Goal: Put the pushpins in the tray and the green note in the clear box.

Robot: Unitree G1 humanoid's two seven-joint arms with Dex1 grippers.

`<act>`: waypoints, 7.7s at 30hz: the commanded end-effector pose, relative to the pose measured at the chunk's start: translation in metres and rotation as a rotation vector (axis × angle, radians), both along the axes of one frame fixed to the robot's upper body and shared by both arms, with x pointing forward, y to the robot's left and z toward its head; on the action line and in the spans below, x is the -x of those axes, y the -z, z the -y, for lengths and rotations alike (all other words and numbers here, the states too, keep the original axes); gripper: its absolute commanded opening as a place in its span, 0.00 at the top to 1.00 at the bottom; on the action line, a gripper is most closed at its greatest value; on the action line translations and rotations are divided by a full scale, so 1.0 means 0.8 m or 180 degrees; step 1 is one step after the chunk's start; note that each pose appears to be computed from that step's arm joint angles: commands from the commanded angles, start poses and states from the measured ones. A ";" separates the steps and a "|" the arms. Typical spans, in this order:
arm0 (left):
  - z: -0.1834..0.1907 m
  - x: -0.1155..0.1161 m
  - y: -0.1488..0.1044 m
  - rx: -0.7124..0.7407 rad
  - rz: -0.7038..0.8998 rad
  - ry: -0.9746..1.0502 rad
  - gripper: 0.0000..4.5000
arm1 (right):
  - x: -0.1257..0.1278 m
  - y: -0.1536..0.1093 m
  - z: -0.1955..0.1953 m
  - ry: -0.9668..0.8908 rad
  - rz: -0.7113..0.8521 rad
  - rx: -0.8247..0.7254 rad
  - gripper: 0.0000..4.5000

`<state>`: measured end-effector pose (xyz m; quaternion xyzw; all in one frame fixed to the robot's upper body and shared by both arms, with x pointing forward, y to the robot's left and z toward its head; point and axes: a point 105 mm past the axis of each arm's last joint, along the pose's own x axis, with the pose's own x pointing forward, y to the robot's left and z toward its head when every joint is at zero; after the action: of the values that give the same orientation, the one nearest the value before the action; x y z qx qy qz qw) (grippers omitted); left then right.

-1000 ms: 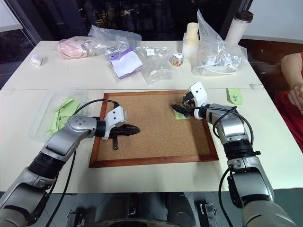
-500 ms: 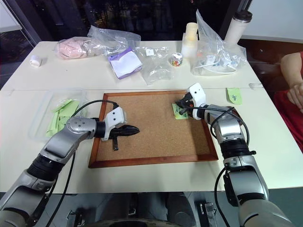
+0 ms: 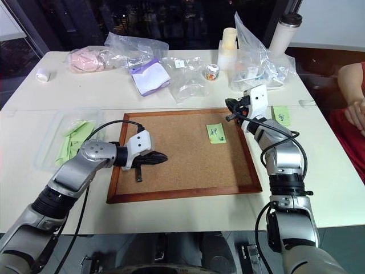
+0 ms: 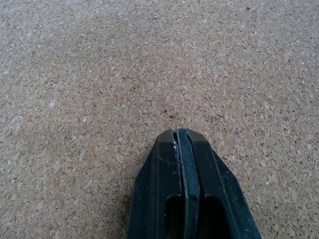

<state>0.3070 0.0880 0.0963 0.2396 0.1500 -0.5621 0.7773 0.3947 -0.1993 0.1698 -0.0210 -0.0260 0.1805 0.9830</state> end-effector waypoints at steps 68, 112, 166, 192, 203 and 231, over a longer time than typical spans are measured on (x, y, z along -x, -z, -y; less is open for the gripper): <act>-0.013 -0.002 0.030 -0.0364 -0.0051 -0.0010 1.00 | 0.074 0.068 -0.042 -0.0653 -0.0485 0.0336 0.03; -0.020 0.004 0.045 -0.0545 -0.0109 0.0048 1.00 | 0.076 0.064 0.123 0.0974 -0.0583 0.0245 1.00; -0.020 0.006 0.046 -0.0553 -0.0084 0.0008 1.00 | 0.072 0.088 -0.100 -0.0846 -0.0447 0.0248 0.01; -0.018 0.002 0.042 -0.0541 -0.0037 0.0025 1.00 | 0.069 0.097 -0.083 -0.0674 -0.0449 0.0160 0.99; -0.020 0.007 0.046 -0.0551 -0.0089 0.0034 1.00 | 0.079 0.009 -0.091 -0.0872 0.0150 0.0104 0.99; 0.070 -0.109 -0.086 0.2236 -0.2310 -0.0756 0.01 | 0.094 -0.021 -0.093 -0.1121 0.0233 0.0431 1.00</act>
<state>0.3895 0.0266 0.1671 -0.2494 0.2320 -0.5494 0.7630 0.3222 -0.1219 0.1746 -0.0793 -0.0322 0.3516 0.9322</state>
